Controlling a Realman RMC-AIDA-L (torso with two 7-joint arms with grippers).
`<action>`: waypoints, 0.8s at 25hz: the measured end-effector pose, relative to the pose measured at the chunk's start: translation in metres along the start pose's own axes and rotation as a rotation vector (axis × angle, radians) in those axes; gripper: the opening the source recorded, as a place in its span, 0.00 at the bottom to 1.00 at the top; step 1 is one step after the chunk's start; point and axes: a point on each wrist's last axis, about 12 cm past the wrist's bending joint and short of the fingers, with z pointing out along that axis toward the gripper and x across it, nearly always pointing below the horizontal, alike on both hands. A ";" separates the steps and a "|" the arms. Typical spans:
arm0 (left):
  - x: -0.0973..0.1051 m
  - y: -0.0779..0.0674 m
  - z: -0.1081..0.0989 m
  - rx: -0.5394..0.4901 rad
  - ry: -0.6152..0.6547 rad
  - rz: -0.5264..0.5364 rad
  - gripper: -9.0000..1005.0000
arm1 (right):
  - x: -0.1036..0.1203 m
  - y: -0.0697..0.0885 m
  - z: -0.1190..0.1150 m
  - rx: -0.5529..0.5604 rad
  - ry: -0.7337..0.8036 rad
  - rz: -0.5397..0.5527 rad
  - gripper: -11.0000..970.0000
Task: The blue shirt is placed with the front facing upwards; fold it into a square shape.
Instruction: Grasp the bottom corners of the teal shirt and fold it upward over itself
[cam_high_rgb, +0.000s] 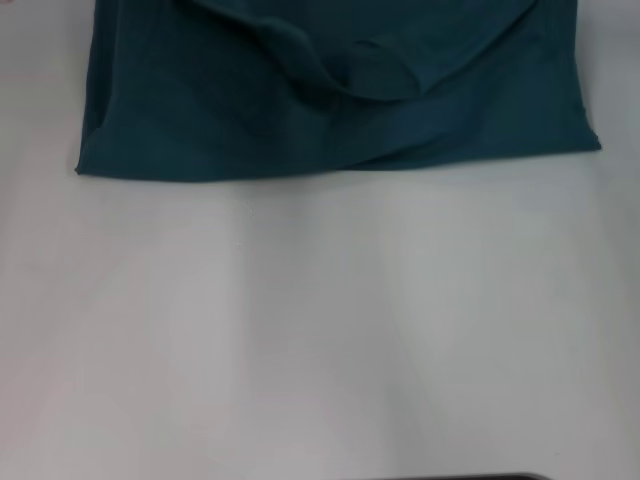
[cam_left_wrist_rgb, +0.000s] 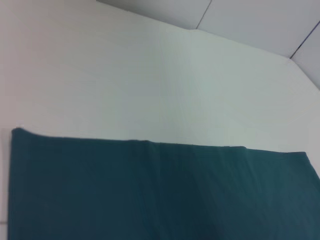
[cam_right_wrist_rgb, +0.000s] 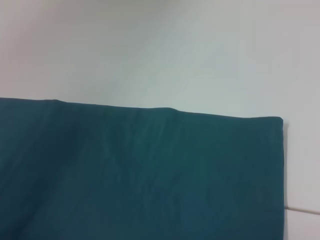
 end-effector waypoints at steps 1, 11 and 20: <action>-0.001 -0.001 0.002 -0.008 -0.005 0.010 0.02 | 0.000 0.000 0.000 0.002 -0.001 -0.003 0.14; 0.003 0.001 0.006 -0.040 -0.008 0.035 0.02 | 0.005 0.003 0.007 0.017 0.002 -0.023 0.15; 0.013 0.005 0.011 -0.066 -0.029 0.074 0.02 | 0.013 0.008 0.024 0.079 -0.016 -0.080 0.16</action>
